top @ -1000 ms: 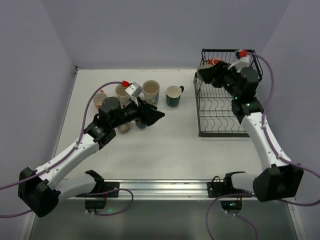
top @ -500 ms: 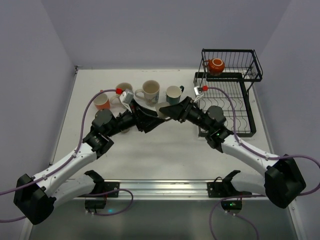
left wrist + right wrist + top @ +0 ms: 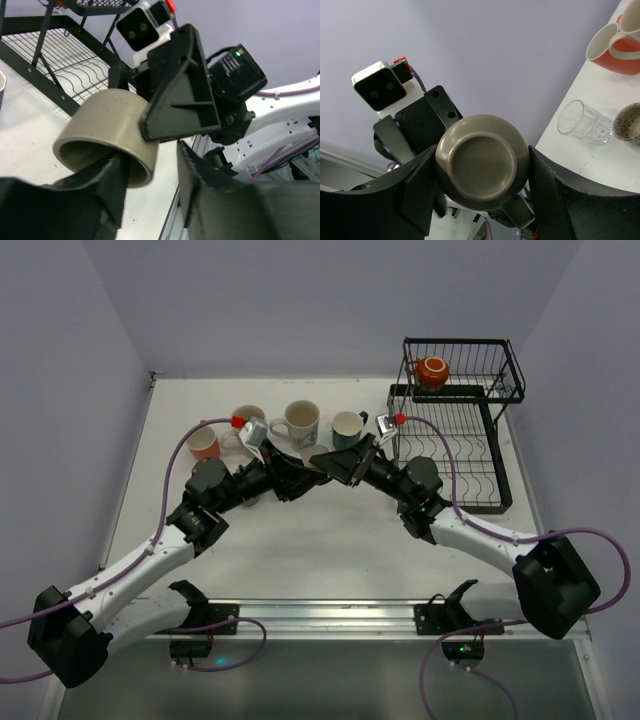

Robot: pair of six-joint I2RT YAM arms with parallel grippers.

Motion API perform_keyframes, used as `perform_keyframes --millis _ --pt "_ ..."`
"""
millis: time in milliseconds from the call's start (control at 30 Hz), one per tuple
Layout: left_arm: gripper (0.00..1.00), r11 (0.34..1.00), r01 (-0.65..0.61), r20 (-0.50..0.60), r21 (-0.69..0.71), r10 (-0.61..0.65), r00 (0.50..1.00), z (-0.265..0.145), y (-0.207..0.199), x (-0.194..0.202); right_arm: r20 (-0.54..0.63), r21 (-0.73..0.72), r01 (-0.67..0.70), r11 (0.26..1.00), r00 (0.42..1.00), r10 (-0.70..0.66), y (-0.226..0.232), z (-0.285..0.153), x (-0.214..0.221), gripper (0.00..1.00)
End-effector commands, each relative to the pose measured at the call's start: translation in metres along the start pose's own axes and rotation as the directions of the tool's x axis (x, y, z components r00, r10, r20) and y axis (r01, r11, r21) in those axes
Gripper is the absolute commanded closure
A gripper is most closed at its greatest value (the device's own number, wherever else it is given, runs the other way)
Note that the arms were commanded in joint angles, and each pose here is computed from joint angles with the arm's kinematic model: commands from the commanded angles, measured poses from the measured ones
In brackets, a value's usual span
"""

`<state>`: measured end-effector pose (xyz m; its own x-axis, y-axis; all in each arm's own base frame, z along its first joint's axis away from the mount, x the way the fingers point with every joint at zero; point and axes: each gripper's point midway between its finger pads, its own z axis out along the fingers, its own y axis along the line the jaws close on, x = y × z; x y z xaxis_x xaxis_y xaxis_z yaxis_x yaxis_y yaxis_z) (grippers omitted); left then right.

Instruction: Unload the cups from the dish rack

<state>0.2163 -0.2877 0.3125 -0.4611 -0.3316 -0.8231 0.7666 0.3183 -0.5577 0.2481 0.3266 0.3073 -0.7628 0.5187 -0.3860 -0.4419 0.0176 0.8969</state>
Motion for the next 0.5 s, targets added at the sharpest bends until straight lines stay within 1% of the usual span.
perform_keyframes --millis 0,33,100,133,167,233,267,300,333,367,400,433,467 --pt "0.6 0.998 -0.05 0.047 -0.041 0.052 0.998 0.007 0.006 -0.014 0.01 -0.126 0.025 0.992 1.0 -0.024 0.034 0.001 0.001 0.71" --pt "0.74 0.997 -0.05 0.049 -0.054 0.052 0.997 0.007 0.008 -0.014 0.007 -0.122 0.025 0.992 1.0 -0.024 0.033 0.0 0.002 0.69" --pt "0.89 0.992 -0.061 0.043 -0.112 0.066 0.997 0.008 0.021 -0.014 0.003 -0.106 0.018 0.994 1.0 -0.018 0.027 -0.004 0.005 0.62" --pt "1.0 0.988 -0.061 0.033 -0.139 0.067 0.997 0.008 0.027 -0.012 0.003 -0.097 0.016 0.995 1.0 -0.016 0.024 -0.006 0.006 0.56" --pt "1.0 0.978 -0.052 0.002 -0.202 0.053 0.999 0.007 0.038 -0.007 0.005 -0.09 0.031 0.995 1.0 -0.03 0.021 -0.009 0.008 0.37" --pt "1.0 0.967 -0.075 -0.039 -0.243 0.068 0.997 0.005 0.048 -0.001 0.001 -0.062 0.037 0.997 0.999 -0.037 0.013 -0.014 0.011 0.18" --pt "1.0 0.954 -0.074 -0.087 -0.289 0.05 0.995 0.001 0.057 0.008 0.019 -0.04 0.064 0.997 0.998 -0.064 0.008 -0.019 0.01 0.07" --pt "1.0 0.946 -0.103 -0.121 -0.308 0.069 0.99 -0.001 0.062 0.012 0.019 -0.021 0.078 0.997 0.997 -0.078 0.004 -0.021 0.01 0.01" --pt "1.0 0.935 -0.115 -0.161 -0.335 0.064 0.985 -0.005 0.068 0.019 0.002 0.034 0.074 0.997 0.997 -0.074 -0.009 -0.024 0.013 0.01" --pt "1.0 0.903 -0.125 -0.241 -0.411 0.025 0.97 -0.016 0.082 0.034 -0.001 0.066 0.105 0.992 0.994 -0.105 -0.017 -0.027 0.013 0.01" --pt "1.0 0.886 -0.151 -0.284 -0.438 0.023 0.959 -0.022 0.089 0.041 0.016 0.087 0.125 0.988 0.992 -0.127 -0.018 -0.031 0.008 0.01" --pt "1.0 0.872 -0.166 -0.316 -0.46 0.014 0.949 -0.026 0.094 0.044 0.008 0.145 0.126 0.981 0.992 -0.129 -0.031 -0.036 0.01 0.01" --pt "1.0 0.851 -0.18 -0.348 -0.493 -0.003 0.938 -0.033 0.101 0.051 0.008 0.177 0.157 0.972 0.987 -0.161 -0.038 -0.041 0.009 0.01"
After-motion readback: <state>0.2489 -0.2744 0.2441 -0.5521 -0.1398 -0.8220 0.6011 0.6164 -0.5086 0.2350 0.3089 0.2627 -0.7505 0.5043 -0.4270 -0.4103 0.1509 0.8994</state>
